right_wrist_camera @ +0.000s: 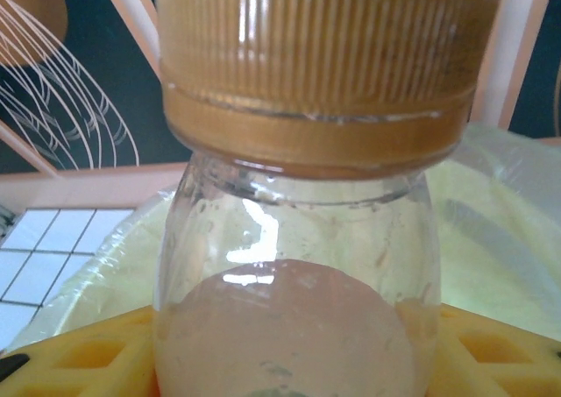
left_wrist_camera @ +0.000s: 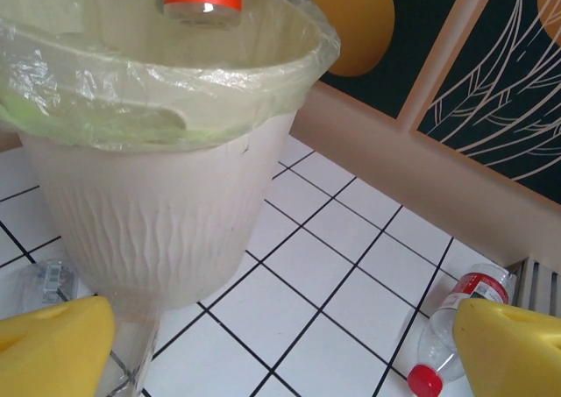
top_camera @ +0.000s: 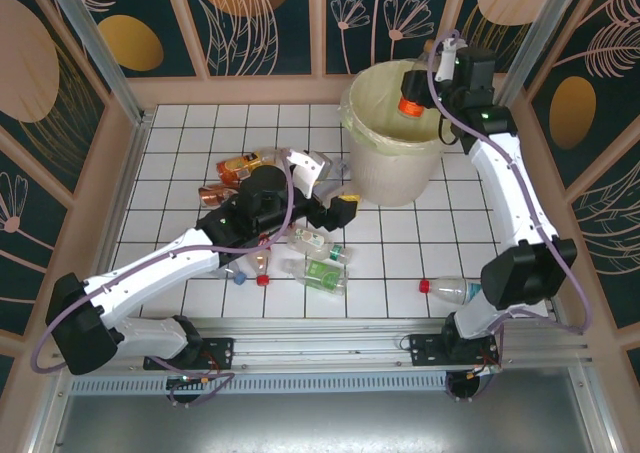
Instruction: Put the plastic bottles in the bin
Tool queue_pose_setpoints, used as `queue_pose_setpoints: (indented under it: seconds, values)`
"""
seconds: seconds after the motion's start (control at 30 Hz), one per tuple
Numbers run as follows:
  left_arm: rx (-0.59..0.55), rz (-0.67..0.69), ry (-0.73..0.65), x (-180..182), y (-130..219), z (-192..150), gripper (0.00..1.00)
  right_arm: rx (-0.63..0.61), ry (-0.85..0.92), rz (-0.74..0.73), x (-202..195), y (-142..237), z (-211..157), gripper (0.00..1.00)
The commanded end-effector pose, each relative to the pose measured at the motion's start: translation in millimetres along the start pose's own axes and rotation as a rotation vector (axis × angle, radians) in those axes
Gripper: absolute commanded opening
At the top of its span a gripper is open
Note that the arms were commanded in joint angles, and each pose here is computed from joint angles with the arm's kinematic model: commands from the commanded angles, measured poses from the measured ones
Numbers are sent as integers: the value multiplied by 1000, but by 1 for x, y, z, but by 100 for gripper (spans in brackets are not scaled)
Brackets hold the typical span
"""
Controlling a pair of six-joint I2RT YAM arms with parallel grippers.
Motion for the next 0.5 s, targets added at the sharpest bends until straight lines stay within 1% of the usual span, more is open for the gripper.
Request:
queue_pose_setpoints:
  seconds: [0.0, 0.17, 0.47]
  values:
    - [0, 18, -18, 0, 0, 3, 99, 80, 13, 24, 2, -9, -10, 61]
    - [17, 32, 0, 3, 1, -4, 99, 156, -9, -15, -13, -30, -36, 61]
    - [53, 19, 4, 2, -7, -14, 99, 252, -8, -108, -33, -47, -60, 64]
Point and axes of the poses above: each hand's point on the last joint's axis, 136 mm out from that joint toward the fingers, its own y axis back along the fingers, its own x axis along the line the jaws close on, z = x × y, the point moved 3 cm from there along y, back along the fingers, and after that the axes turned 10 degrees about -y, right-handed, at the moved point
